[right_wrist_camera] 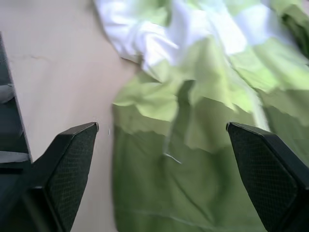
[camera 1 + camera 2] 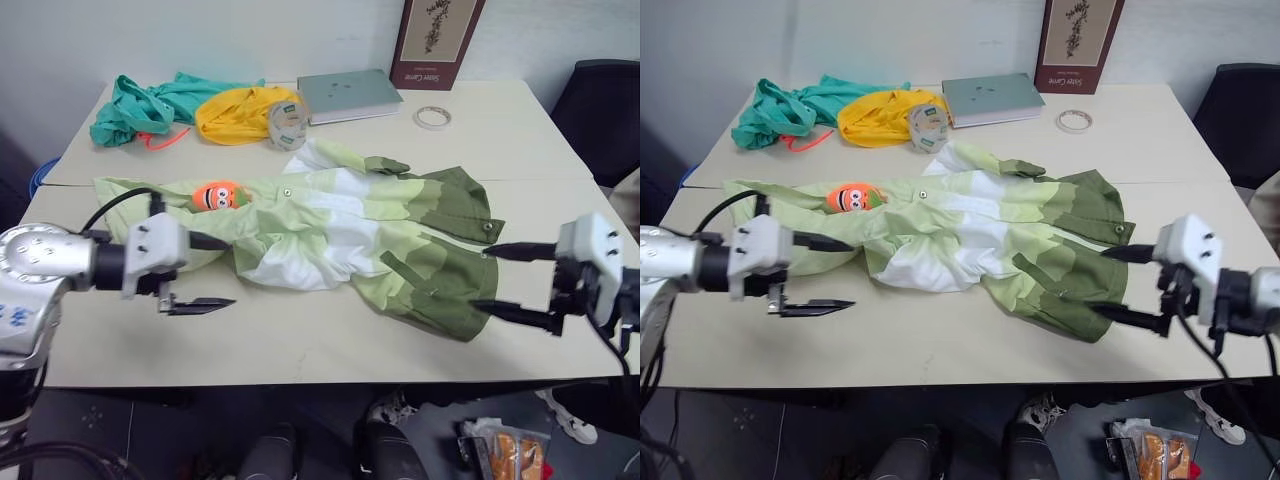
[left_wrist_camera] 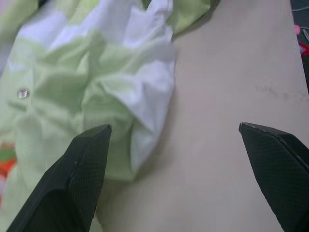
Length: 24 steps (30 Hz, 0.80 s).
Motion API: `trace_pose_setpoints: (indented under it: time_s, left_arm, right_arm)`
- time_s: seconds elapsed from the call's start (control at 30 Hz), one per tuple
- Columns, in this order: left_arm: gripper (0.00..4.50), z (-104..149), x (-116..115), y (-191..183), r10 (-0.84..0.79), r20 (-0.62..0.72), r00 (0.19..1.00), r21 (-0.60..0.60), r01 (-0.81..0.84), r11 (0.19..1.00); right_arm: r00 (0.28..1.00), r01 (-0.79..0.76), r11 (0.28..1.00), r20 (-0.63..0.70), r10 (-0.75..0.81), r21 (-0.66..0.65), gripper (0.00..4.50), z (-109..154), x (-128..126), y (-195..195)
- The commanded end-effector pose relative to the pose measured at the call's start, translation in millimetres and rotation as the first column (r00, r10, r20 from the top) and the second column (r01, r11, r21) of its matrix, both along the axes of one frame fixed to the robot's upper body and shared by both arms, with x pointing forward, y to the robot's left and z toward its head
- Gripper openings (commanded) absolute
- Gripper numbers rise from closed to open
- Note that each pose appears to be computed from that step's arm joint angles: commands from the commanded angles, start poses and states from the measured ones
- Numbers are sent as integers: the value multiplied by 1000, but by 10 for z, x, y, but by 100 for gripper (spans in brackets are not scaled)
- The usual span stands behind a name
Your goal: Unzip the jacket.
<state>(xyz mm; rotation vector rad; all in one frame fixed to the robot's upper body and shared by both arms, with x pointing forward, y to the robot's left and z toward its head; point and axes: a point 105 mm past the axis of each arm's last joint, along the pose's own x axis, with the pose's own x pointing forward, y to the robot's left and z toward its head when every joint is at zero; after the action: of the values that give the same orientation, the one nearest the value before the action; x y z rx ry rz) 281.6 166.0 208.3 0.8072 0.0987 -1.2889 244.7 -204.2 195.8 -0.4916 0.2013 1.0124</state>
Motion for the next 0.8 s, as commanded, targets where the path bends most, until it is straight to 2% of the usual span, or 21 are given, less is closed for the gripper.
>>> trace_pose_setpoints:
  time_s: [0.03, 0.2, 0.43, 0.47, 0.57, 0.8]
  left_arm:
    - [445, -81, 136, -196, -110, 61, 992, 107, 104, 989]
    - [445, -267, 546, -403, -191, 181, 965, 239, 145, 960]
    - [445, -434, 813, -586, -234, 268, 934, 303, 149, 941]
    - [427, -450, 845, -599, -230, 282, 931, 304, 141, 942]
    - [357, -515, 866, -571, -251, 290, 923, 338, 147, 930]
    - [127, -567, 844, -495, -253, 269, 929, 331, 157, 931]
  right_arm:
    - [999, 21, 999, 46, -19, -45, 444, -116, -32, 157]
    - [997, 66, 989, 46, -60, -132, 444, -545, -59, 228]
    - [983, 168, 959, 109, -146, -230, 444, -872, 154, 110]
    - [981, 181, 954, 115, -157, -241, 448, -906, 188, 81]
    - [979, 193, 950, 118, -169, -244, 392, -956, 239, 40]
    - [978, 187, 955, 130, -161, -229, 155, -918, 265, 15]
